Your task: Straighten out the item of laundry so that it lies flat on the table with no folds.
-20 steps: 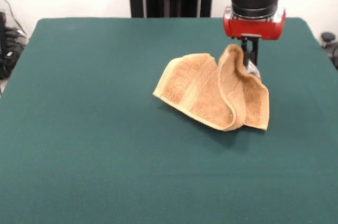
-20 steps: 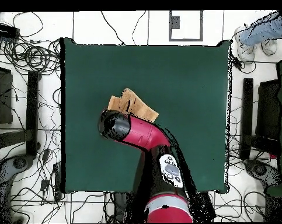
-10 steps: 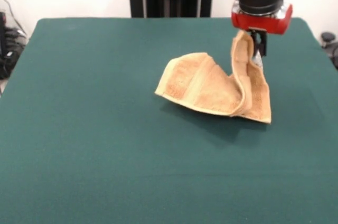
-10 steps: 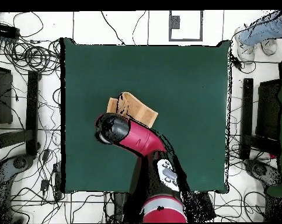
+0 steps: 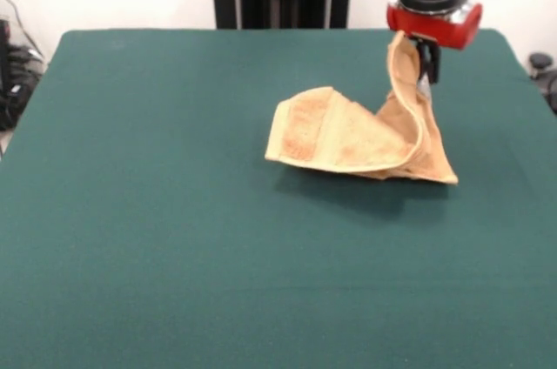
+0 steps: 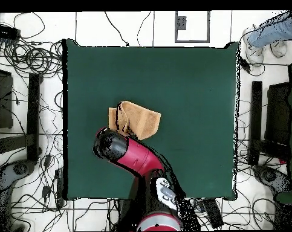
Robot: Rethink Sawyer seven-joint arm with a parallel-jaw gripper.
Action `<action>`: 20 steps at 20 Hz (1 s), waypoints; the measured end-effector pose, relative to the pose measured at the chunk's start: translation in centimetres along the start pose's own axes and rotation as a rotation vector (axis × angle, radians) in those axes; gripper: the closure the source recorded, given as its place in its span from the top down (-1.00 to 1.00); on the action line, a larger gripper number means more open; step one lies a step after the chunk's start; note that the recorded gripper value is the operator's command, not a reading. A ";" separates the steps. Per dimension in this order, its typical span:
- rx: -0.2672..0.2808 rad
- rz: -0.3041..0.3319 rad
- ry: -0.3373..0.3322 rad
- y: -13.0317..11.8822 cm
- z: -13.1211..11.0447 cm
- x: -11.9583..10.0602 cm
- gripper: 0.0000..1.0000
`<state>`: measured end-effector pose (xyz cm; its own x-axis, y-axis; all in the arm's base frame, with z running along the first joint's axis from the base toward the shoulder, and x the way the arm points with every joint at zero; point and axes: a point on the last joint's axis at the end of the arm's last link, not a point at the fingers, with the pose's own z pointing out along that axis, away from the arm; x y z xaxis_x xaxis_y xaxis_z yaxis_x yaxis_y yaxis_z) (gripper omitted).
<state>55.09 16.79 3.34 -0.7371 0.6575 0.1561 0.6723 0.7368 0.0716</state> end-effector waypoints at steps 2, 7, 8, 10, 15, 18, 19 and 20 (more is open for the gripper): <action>-0.002 0.026 -0.030 -0.5 0.0 0.2 -1.00; -0.014 0.111 -0.103 -1.9 0.0 1.2 -1.00; -0.013 0.141 -0.106 -2.4 0.1 1.8 -1.00; -0.007 0.174 -0.095 -2.9 0.1 2.6 -1.00; 0.007 0.250 -0.063 -3.6 0.2 4.6 -1.00; 0.017 0.308 -0.046 -4.1 0.1 5.9 -1.00; 0.019 0.322 -0.042 -4.2 0.1 6.2 -1.00; 0.020 0.333 -0.038 -4.2 0.1 6.6 -1.00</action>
<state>47.44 18.04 4.01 -0.4791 0.8679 0.1309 0.8756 0.4829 0.0031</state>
